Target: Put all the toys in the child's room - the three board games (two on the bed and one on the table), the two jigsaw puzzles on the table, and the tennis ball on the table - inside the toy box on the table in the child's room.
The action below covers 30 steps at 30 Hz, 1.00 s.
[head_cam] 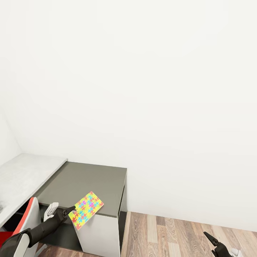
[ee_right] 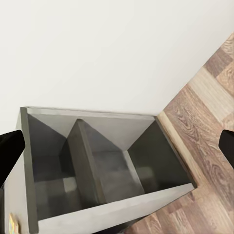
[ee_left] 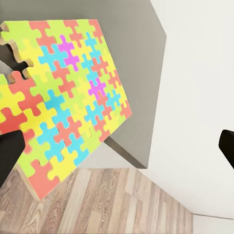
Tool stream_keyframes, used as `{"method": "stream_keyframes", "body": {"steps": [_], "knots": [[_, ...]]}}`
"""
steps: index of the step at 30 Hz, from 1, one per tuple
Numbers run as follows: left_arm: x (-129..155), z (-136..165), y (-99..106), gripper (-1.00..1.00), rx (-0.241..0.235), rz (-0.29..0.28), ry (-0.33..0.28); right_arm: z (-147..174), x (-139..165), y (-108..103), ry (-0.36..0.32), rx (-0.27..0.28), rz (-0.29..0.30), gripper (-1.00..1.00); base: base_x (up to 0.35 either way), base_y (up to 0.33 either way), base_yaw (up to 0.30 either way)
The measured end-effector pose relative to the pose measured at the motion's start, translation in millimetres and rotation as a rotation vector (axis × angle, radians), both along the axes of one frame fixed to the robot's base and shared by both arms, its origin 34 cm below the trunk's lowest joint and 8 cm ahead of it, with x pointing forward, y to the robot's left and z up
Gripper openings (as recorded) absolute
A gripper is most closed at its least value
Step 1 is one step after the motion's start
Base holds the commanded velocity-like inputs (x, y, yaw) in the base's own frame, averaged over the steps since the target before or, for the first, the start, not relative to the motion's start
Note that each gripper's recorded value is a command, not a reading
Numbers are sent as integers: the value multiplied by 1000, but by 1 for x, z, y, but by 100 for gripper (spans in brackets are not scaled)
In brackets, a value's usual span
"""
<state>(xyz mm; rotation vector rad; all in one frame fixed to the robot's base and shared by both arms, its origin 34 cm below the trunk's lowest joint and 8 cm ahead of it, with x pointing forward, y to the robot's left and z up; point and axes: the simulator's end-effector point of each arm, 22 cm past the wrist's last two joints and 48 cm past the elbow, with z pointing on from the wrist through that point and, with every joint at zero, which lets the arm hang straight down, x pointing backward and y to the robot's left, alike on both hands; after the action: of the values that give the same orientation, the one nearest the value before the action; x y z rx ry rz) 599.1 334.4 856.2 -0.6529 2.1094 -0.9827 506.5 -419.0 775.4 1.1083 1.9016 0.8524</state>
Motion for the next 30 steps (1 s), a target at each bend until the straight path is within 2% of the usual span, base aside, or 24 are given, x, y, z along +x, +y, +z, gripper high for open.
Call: {"method": "stream_keyframes", "body": {"steps": [30], "knots": [[7, -39, -2, 100, 14, 15, 29, -31, 9, 0, -1, 0, 0, 100, 0, 0, 0]]}}
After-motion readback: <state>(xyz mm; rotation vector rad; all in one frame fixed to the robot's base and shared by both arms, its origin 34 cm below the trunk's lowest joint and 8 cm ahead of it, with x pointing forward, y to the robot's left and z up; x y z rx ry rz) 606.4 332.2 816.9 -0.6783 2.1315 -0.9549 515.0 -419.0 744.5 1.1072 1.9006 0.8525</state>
